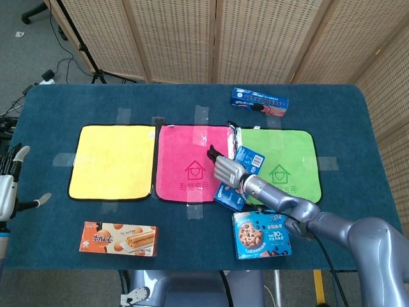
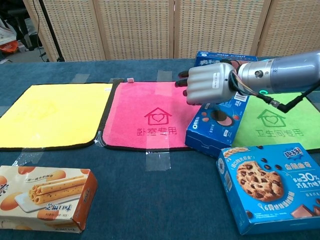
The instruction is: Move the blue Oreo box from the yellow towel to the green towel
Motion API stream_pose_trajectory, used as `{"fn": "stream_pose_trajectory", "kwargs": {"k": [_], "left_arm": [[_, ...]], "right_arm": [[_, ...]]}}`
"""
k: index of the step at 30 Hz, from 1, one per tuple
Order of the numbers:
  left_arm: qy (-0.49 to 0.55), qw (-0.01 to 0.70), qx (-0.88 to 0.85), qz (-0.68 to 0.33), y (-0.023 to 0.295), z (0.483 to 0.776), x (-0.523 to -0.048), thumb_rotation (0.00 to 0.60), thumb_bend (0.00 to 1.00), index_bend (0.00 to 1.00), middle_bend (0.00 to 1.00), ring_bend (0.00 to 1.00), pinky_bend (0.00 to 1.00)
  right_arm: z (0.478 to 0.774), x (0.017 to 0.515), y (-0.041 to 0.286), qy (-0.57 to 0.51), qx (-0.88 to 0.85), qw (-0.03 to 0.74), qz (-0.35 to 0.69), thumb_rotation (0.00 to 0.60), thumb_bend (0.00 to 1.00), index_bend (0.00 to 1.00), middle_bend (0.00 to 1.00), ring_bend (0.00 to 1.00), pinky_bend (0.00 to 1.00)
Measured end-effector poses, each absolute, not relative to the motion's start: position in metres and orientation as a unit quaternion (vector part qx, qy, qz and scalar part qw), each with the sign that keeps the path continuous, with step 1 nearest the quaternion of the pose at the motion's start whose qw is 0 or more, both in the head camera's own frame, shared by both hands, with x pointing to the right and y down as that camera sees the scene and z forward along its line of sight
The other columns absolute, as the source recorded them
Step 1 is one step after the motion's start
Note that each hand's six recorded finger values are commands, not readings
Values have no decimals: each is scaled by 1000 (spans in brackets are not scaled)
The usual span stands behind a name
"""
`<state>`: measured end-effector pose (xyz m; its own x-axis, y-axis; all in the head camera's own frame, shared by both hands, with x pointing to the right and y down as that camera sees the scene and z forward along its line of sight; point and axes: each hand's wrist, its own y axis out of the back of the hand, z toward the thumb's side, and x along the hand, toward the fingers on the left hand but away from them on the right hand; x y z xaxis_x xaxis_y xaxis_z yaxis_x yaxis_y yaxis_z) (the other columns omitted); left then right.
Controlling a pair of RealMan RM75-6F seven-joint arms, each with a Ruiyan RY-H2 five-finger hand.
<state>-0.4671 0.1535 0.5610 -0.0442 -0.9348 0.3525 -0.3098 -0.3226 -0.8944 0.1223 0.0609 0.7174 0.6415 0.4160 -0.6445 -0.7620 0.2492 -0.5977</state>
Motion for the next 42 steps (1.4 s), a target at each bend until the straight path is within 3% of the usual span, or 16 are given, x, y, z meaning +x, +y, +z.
{"fn": "stream_pose_trajectory", "kwargs": {"k": [13, 15, 18, 22, 30, 35, 42], "left_arm": [[497, 302, -626, -520, 155, 561, -464, 600, 0, 0, 0, 0, 0], [497, 302, -626, -520, 155, 561, -464, 600, 0, 0, 0, 0, 0], [497, 301, -626, -520, 155, 561, -464, 600, 0, 0, 0, 0, 0], [494, 302, -628, -520, 156, 562, -462, 600, 0, 0, 0, 0, 0], [495, 302, -629, -518, 156, 561, -461, 600, 0, 0, 0, 0, 0], [496, 301, -630, -517, 157, 561, -462, 600, 0, 0, 0, 0, 0], [499, 298, -629, -516, 156, 559, -466, 600, 0, 0, 0, 0, 0]], "right_arm": [[714, 181, 19, 142, -442, 762, 452, 600, 1000, 463, 308, 85, 101], [711, 180, 20, 126, -455, 757, 451, 600, 1000, 440, 262, 84, 113], [703, 176, 24, 98, -485, 749, 441, 600, 1000, 301, 108, 32, 119], [685, 161, 41, 63, -546, 735, 396, 600, 1000, 211, 39, 0, 119], [638, 122, 119, 82, -645, 719, 247, 600, 1000, 210, 91, 0, 119], [635, 110, 151, 115, -647, 724, 207, 600, 1000, 210, 99, 0, 119], [651, 112, 152, 135, -632, 729, 224, 600, 1000, 238, 124, 0, 119]]}}
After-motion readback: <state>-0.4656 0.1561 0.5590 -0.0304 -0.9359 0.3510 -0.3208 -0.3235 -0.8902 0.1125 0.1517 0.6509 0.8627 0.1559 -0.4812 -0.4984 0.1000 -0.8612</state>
